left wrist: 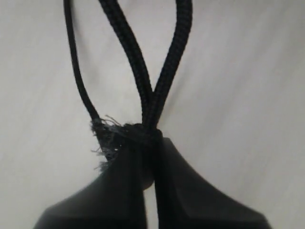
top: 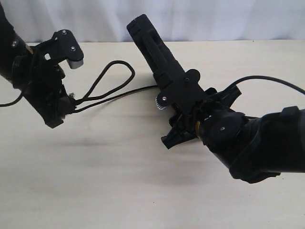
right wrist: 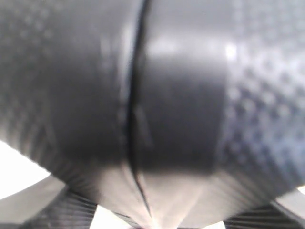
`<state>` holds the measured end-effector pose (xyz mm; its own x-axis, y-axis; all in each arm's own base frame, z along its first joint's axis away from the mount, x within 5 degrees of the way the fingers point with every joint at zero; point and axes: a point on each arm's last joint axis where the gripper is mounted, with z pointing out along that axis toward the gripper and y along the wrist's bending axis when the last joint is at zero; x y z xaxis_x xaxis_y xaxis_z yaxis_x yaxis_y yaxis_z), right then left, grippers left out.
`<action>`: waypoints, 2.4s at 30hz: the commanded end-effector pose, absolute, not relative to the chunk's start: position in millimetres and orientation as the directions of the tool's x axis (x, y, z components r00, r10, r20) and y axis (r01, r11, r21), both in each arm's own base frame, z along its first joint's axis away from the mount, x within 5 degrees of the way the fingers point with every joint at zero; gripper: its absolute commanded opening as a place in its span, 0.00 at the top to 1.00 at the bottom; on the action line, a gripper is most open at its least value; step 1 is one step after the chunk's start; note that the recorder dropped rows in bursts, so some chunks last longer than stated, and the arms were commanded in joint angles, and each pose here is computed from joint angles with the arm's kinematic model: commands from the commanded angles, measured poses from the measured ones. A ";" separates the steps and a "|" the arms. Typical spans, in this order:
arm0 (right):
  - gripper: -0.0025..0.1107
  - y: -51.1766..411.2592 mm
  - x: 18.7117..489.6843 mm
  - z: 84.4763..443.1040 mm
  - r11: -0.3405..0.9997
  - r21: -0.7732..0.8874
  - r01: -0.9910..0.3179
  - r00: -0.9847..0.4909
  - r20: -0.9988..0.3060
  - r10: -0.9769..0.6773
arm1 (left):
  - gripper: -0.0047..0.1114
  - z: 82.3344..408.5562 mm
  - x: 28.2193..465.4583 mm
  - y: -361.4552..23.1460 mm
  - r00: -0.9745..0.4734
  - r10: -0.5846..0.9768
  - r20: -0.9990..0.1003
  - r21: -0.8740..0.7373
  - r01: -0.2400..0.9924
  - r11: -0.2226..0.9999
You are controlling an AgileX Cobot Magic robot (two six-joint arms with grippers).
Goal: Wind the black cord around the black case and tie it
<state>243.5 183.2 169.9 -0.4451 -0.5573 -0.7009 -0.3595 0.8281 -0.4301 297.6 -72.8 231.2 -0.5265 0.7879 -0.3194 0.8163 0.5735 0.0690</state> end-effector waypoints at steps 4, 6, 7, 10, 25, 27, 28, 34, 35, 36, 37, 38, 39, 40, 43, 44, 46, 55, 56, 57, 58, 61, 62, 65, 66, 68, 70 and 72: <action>0.94 182.4 243.1 167.9 0.845 -0.395 -0.362 -0.468 -0.707 -0.531 | 0.96 237.8 305.5 -89.1 -0.510 0.749 -0.423 -0.060 0.841 0.538; 0.94 182.4 243.1 167.9 0.845 -0.395 -0.362 -0.468 -0.707 -0.531 | 0.96 224.0 310.2 -98.7 -0.520 0.720 -0.460 -0.157 0.845 0.511; 0.94 182.4 243.1 167.9 0.845 -0.395 -0.362 -0.468 -0.707 -0.531 | 0.96 219.2 311.9 -100.4 -0.519 0.719 -0.463 -0.174 0.848 0.500; 0.94 182.4 243.1 167.9 0.845 -0.395 -0.362 -0.468 -0.707 -0.531 | 0.96 204.0 320.8 -100.9 -0.516 0.729 -0.449 -0.170 0.851 0.498; 0.94 185.5 241.2 165.9 0.809 -0.407 -0.424 -0.451 -0.680 -0.578 | 0.96 197.1 361.2 -116.4 -0.538 0.656 -0.530 -0.212 0.833 0.511; 0.94 185.5 241.2 165.9 0.809 -0.407 -0.424 -0.451 -0.680 -0.578 | 0.96 197.2 368.1 -120.3 -0.542 0.647 -0.537 -0.244 0.834 0.496; 0.94 185.5 241.2 165.9 0.804 -0.413 -0.428 -0.447 -0.676 -0.585 | 0.96 198.4 373.2 -122.2 -0.537 0.647 -0.541 -0.251 0.838 0.485; 0.94 183.8 242.3 167.0 0.794 -0.442 -0.416 -0.437 -0.669 -0.602 | 0.96 219.1 388.0 -126.1 -0.504 0.612 -0.609 -0.200 0.845 0.496; 0.94 183.8 242.3 167.0 0.794 -0.442 -0.416 -0.437 -0.669 -0.602 | 0.96 219.7 389.1 -126.5 -0.507 0.601 -0.617 -0.199 0.840 0.505; 0.92 184.2 242.3 165.6 0.793 -0.441 -0.421 -0.439 -0.665 -0.604 | 0.96 219.9 391.3 -126.9 -0.508 0.587 -0.630 -0.191 0.834 0.517; 0.90 184.3 242.5 163.9 0.791 -0.443 -0.422 -0.442 -0.661 -0.606 | 0.96 220.1 392.0 -126.8 -0.506 0.584 -0.634 -0.186 0.833 0.521; 0.84 184.6 242.7 161.3 0.788 -0.445 -0.425 -0.446 -0.655 -0.610 | 0.96 220.1 392.9 -126.6 -0.496 0.588 -0.639 -0.172 0.837 0.520; 0.80 184.7 242.8 159.8 0.786 -0.447 -0.426 -0.448 -0.651 -0.613 | 0.96 220.2 393.6 -126.4 -0.496 0.586 -0.641 -0.166 0.835 0.524; 0.74 184.9 243.0 157.8 0.786 -0.446 -0.427 -0.452 -0.648 -0.613 | 0.96 220.3 393.8 -126.5 -0.496 0.584 -0.643 -0.167 0.834 0.526; 0.55 185.0 243.1 156.6 0.815 -0.415 -0.405 -0.475 -0.666 -0.575 | 0.96 221.5 394.2 -127.7 -0.504 0.565 -0.653 -0.180 0.828 0.531; 0.46 185.1 243.5 157.1 0.841 -0.384 -0.380 -0.492 -0.686 -0.536 | 0.96 221.6 395.1 -127.4 -0.502 0.563 -0.657 -0.172 0.826 0.536; 0.31 189.5 247.0 162.1 0.857 -0.358 -0.370 -0.492 -0.707 -0.508 | 0.96 221.6 395.4 -127.3 -0.502 0.562 -0.657 -0.170 0.825 0.538; 0.19 184.2 230.4 206.7 0.863 -0.267 -0.429 -0.531 -0.698 -0.480 | 0.96 221.6 395.5 -127.3 -0.502 0.562 -0.658 -0.169 0.825 0.539; 0.19 181.9 227.4 213.9 0.869 -0.251 -0.426 -0.533 -0.707 -0.465 | 0.96 221.6 395.5 -127.3 -0.502 0.562 -0.658 -0.169 0.825 0.539; 0.19 179.7 223.0 223.1 0.879 -0.217 -0.425 -0.536 -0.722 -0.438 | 0.96 221.6 395.5 -127.3 -0.502 0.562 -0.658 -0.169 0.825 0.539; 0.19 178.2 218.7 232.7 0.879 -0.190 -0.438 -0.525 -0.740 -0.421 | 0.96 221.6 395.5 -127.3 -0.502 0.562 -0.658 -0.169 0.825 0.539; 0.19 175.0 205.9 259.7 0.867 -0.108 -0.486 -0.476 -0.800 -0.367 | 0.96 221.6 396.3 -127.0 -0.500 0.561 -0.659 -0.162 0.823 0.544; 0.19 173.4 201.7 269.7 0.864 -0.078 -0.497 -0.454 -0.826 -0.335 | 0.96 221.6 396.5 -126.9 -0.500 0.561 -0.660 -0.160 0.823 0.545; 0.19 166.8 194.3 296.2 0.871 -0.026 -0.491 -0.404 -0.879 -0.253 | 0.96 221.6 396.6 -126.8 -0.500 0.560 -0.660 -0.159 0.822 0.546; 0.19 164.7 195.1 301.3 0.880 -0.031 -0.474 -0.399 -0.883 -0.246 | 0.96 221.6 396.6 -126.8 -0.500 0.560 -0.660 -0.159 0.822 0.546; 0.23 157.7 202.1 313.4 0.912 -0.046 -0.407 -0.400 -0.889 -0.224 | 0.96 221.6 396.6 -126.8 -0.500 0.560 -0.660 -0.159 0.822 0.546; 0.30 153.0 213.8 321.5 0.932 -0.042 -0.360 -0.406 -0.893 -0.197 | 0.96 221.6 396.6 -126.8 -0.500 0.560 -0.660 -0.159 0.822 0.546; 0.41 150.3 229.4 327.9 0.942 -0.018 -0.335 -0.426 -0.889 -0.168 | 0.96 221.6 396.2 -127.0 -0.500 0.561 -0.659 -0.162 0.824 0.544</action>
<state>213.1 156.9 321.5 -0.3949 -0.1967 -0.8974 -0.3883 0.9210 -0.0311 394.3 -126.5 217.0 -0.5020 0.5810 -0.6407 0.8291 0.5340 -0.1655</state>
